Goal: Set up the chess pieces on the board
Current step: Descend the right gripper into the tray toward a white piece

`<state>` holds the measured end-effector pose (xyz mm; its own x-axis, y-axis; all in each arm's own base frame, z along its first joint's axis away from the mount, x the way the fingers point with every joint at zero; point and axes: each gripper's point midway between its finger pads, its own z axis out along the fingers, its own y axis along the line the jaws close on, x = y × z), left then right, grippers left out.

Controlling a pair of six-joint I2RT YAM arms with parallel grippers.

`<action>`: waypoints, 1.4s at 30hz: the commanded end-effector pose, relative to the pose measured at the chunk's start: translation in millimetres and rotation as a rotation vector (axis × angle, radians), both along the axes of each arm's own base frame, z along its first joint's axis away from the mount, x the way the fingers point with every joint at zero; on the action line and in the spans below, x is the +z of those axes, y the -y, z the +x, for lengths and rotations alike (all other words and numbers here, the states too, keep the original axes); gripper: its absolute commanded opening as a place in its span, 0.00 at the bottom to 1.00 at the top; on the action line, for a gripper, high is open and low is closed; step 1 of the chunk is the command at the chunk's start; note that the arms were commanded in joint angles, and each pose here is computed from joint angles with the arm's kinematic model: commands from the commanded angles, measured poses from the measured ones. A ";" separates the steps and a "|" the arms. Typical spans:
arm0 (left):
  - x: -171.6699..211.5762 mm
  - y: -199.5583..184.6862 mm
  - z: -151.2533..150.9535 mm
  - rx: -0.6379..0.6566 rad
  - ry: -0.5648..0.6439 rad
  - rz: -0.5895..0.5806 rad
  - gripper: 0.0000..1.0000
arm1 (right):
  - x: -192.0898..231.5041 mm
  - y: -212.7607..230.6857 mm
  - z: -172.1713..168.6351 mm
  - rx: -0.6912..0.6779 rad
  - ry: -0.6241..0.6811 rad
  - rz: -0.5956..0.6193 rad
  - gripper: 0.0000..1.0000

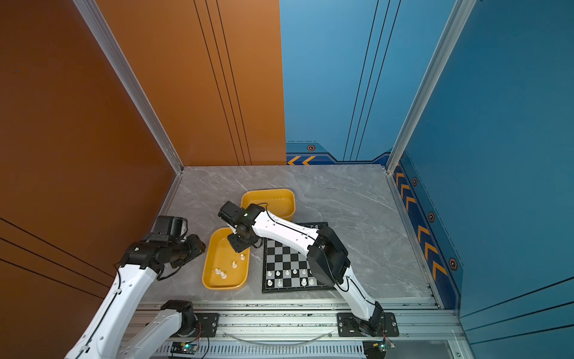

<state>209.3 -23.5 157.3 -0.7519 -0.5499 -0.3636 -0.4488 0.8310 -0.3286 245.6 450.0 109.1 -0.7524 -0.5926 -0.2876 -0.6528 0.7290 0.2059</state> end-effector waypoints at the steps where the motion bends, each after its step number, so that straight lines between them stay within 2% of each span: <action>1: -5.5 3.1 -11.5 0.014 -0.037 -0.037 0.52 | -1.9 -6.0 -2.7 0.044 0.001 0.000 0.37; 20: -0.6 3.5 -11.1 0.010 -0.022 -0.038 0.52 | -30.7 -14.0 -4.9 0.084 -0.033 -0.047 0.35; 42: -1.6 1.3 -11.3 0.003 -0.020 -0.024 0.53 | -55.6 3.2 -9.7 0.103 -0.066 -0.176 0.32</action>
